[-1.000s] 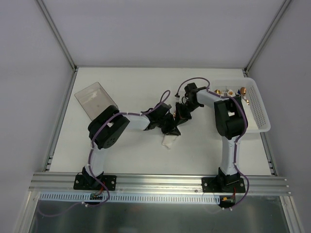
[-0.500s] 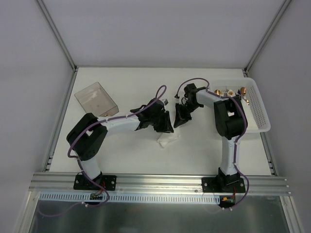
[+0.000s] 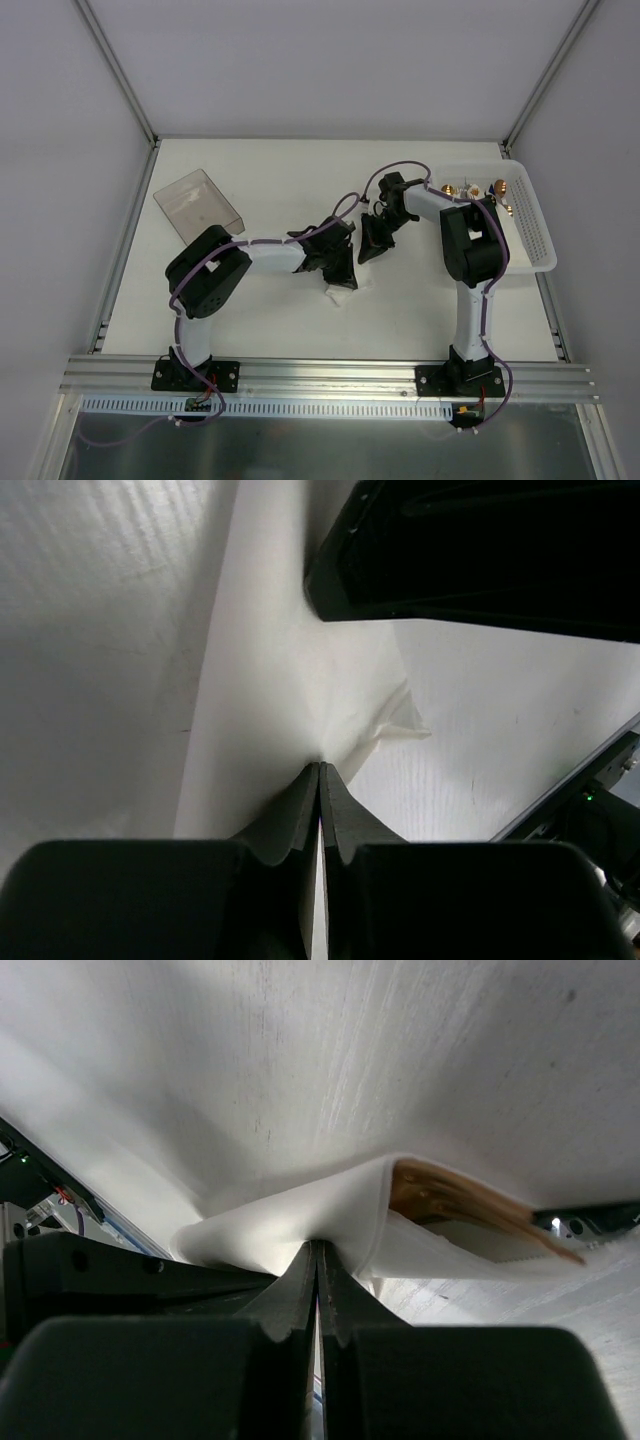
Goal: Place the utensils on the paper napkin and roll it up
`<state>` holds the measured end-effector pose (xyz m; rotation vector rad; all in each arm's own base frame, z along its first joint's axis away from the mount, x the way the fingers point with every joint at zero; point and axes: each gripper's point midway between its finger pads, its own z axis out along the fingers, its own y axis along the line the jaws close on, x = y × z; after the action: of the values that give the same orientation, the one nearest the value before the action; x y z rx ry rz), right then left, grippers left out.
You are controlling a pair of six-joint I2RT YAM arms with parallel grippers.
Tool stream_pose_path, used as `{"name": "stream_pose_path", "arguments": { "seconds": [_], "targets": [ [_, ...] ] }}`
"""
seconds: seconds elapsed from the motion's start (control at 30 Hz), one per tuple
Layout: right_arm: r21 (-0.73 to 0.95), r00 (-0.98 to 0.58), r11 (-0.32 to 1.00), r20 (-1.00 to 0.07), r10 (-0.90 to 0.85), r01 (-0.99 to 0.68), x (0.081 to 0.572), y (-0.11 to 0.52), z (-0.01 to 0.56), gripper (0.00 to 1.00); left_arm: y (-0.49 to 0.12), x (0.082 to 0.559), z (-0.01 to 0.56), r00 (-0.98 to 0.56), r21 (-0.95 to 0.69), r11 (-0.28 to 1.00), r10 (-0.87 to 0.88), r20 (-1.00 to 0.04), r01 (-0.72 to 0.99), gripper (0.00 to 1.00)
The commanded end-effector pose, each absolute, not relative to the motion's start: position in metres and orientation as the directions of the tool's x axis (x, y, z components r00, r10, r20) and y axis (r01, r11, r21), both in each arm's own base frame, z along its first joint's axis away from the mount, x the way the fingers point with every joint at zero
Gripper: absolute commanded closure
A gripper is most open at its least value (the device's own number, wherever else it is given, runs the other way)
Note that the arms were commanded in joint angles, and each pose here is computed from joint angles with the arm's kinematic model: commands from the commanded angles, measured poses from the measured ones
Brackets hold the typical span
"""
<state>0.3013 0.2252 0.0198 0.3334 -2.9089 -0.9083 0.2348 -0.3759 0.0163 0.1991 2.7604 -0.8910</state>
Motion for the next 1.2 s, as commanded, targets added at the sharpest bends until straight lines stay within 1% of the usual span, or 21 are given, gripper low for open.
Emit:
{"name": "stream_pose_path", "arguments": {
  "seconds": [0.0,0.17,0.27,0.3,0.37,0.4,0.5,0.67,0.87,0.93,1.0,1.17],
  "targets": [
    [0.468,-0.964,0.86,0.059,-0.261,-0.204,0.291,0.206,-0.003,1.0,-0.36,0.219,-0.018,-0.977,-0.477,0.863,0.081,-0.196,0.167,1.0],
    [0.52,-0.963,0.828,0.037,-0.269,-0.211,0.298,0.218,0.007,0.99,-0.343,0.216,-0.036,-0.987,-0.411,0.908,0.014,-0.162,0.08,1.0],
    [0.558,-0.962,0.796,-0.018,-0.272,-0.236,0.308,0.227,0.026,0.9,-0.336,0.218,-0.046,-0.992,-0.401,0.916,-0.041,-0.118,0.01,1.0],
    [0.568,-0.961,0.785,-0.038,-0.275,-0.247,0.311,0.229,0.033,0.84,-0.33,0.219,-0.052,-0.993,-0.391,0.92,-0.061,-0.103,-0.016,1.0],
    [0.592,-0.96,0.761,-0.085,-0.268,-0.265,0.316,0.233,0.052,0.79,-0.327,0.221,-0.055,-0.992,-0.389,0.92,-0.091,-0.09,-0.049,1.0],
    [0.598,-0.96,0.755,-0.101,-0.263,-0.269,0.319,0.233,0.058,0.74,-0.326,0.224,-0.055,-0.99,-0.39,0.919,-0.101,-0.093,-0.057,1.0],
    [0.595,-0.963,0.758,-0.133,-0.234,-0.267,0.322,0.225,0.074,0.68,-0.327,0.23,-0.056,-0.988,-0.398,0.914,-0.123,-0.093,-0.077,1.0],
    [0.556,-0.971,0.796,-0.137,-0.195,-0.238,0.323,0.206,0.073,0.66,-0.328,0.238,-0.061,-0.982,-0.417,0.9,-0.175,-0.068,-0.131,1.0],
    [0.527,-0.967,0.81,-0.144,-0.211,-0.255,0.33,0.201,0.057,0.64,-0.333,0.241,-0.063,-0.982,-0.44,0.887,-0.181,-0.053,-0.14,1.0],
    [0.509,-0.963,0.817,-0.143,-0.23,-0.27,0.333,0.199,0.047,0.58,-0.334,0.241,-0.062,-0.983,-0.444,0.885,-0.178,-0.052,-0.137,1.0],
    [0.509,-0.959,0.812,-0.149,-0.242,-0.285,0.335,0.199,0.042,0.55,-0.333,0.241,-0.063,-0.983,-0.447,0.884,-0.178,-0.049,-0.138,1.0],
    [0.503,-0.954,0.81,-0.169,-0.249,-0.301,0.336,0.201,0.033,0.55,-0.334,0.24,-0.064,-0.983,-0.455,0.879,-0.181,-0.039,-0.144,1.0]
  ]
}}
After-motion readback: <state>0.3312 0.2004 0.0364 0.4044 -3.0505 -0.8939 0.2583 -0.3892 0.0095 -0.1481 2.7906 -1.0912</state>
